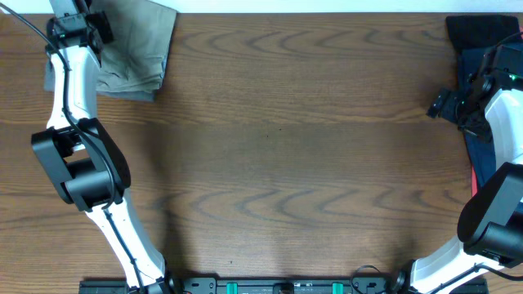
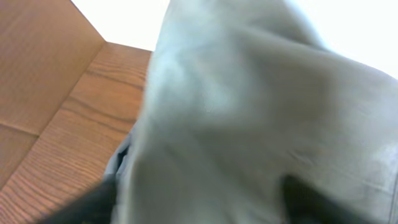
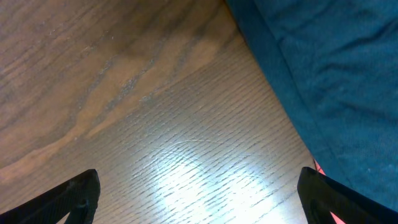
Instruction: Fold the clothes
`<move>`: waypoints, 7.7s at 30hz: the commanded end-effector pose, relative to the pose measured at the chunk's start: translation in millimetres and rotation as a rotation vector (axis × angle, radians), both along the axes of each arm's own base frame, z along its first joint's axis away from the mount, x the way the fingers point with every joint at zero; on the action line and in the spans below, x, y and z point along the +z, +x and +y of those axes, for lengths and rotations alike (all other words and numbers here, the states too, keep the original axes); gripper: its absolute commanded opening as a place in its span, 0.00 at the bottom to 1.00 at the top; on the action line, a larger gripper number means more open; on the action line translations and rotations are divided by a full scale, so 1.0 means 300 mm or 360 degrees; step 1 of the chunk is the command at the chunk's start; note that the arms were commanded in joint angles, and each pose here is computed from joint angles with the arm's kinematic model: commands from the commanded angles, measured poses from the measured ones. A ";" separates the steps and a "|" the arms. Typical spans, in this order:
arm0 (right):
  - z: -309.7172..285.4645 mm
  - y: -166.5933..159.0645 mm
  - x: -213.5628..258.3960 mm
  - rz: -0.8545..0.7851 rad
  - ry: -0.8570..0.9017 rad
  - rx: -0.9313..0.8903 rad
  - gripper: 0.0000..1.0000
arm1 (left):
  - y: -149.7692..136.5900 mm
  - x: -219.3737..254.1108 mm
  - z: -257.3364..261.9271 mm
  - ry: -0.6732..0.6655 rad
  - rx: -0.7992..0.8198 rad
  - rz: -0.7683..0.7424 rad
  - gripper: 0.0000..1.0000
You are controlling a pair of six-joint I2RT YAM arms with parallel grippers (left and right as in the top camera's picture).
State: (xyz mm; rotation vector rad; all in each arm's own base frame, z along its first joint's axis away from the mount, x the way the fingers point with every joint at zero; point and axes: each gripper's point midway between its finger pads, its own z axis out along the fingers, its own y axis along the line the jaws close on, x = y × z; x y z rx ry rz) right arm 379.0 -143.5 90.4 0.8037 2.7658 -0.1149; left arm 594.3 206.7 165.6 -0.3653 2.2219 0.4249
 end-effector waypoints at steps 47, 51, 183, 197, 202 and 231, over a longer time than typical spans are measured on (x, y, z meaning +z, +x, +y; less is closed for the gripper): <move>-0.014 0.004 0.027 -0.0026 -0.0029 0.0004 0.99 | -0.151 0.010 0.149 -0.0167 0.0267 0.0071 0.78; -0.014 0.004 0.027 -0.0026 -0.0029 0.0004 0.99 | -0.214 0.226 0.063 -0.0247 0.0314 -0.0073 0.95; -0.014 0.004 0.027 -0.0026 -0.0029 0.0004 0.99 | -1.167 -0.085 -0.706 -0.0327 -0.0715 -0.0913 0.98; -0.014 0.004 0.027 -0.0026 -0.0029 0.0004 0.99 | -1.167 -0.085 -0.706 -0.0327 -0.0715 -0.0913 0.98; -0.014 0.004 0.027 -0.0026 -0.0029 0.0004 0.99 | -1.167 -0.085 -0.706 -0.0327 -0.0715 -0.0913 0.98; 0.057 -0.154 0.725 -0.0872 -0.0324 0.0018 0.99 | -1.167 -0.085 -0.706 -0.0327 -0.0715 -0.0913 0.98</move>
